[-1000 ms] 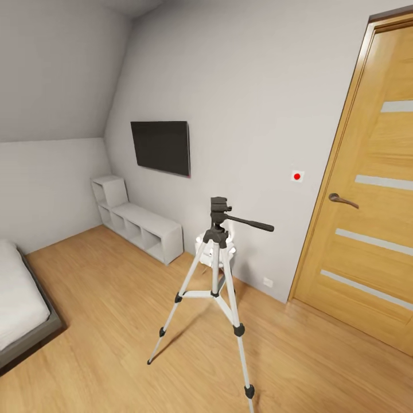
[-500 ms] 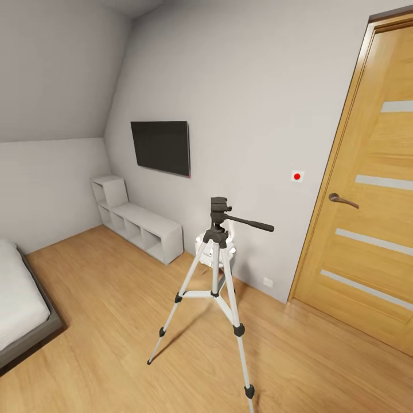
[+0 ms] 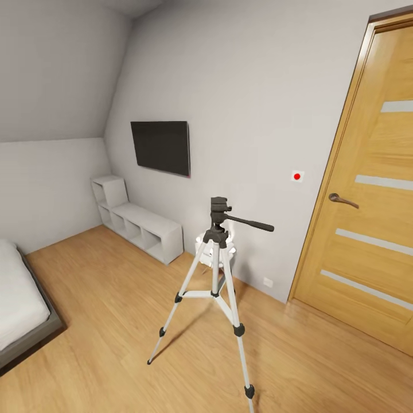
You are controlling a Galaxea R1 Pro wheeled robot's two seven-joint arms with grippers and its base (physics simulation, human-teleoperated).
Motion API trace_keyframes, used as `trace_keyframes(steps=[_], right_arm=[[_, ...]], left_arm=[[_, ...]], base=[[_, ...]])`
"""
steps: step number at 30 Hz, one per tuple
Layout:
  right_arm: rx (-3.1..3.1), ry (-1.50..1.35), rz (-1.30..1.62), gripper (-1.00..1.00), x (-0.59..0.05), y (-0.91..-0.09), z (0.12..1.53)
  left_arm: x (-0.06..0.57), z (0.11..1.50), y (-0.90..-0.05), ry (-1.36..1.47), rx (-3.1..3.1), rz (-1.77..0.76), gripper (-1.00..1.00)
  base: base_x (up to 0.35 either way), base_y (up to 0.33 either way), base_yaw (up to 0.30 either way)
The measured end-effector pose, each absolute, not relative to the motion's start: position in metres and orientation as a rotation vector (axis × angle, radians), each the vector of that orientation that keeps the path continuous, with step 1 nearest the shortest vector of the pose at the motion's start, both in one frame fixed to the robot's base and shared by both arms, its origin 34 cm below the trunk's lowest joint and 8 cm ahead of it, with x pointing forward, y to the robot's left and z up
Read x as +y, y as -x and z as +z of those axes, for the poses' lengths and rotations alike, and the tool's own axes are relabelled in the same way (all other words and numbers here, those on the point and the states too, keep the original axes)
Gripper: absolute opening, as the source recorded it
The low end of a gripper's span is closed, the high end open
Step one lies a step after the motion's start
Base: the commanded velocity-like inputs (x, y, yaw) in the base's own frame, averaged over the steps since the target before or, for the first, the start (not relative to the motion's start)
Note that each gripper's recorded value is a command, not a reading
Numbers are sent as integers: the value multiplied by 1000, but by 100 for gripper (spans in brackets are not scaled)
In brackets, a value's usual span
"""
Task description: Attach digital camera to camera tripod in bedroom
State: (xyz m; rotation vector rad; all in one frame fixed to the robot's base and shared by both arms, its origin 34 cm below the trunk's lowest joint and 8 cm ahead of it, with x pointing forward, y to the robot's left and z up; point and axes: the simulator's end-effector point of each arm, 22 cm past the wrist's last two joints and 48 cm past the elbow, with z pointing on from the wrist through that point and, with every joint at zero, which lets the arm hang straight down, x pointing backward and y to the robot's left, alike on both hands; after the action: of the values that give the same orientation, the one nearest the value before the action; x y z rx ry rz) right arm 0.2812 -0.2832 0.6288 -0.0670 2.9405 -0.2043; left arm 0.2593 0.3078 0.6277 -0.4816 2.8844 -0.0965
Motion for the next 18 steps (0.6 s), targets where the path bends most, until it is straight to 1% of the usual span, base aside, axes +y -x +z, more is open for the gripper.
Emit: trace_keyframes(steps=[18], right_arm=[[2944, 65, -192, 100, -279, -281, 628]], left_arm=[[308, 628, -259, 481, 2884, -98, -100]], base=[[0, 0, 0]])
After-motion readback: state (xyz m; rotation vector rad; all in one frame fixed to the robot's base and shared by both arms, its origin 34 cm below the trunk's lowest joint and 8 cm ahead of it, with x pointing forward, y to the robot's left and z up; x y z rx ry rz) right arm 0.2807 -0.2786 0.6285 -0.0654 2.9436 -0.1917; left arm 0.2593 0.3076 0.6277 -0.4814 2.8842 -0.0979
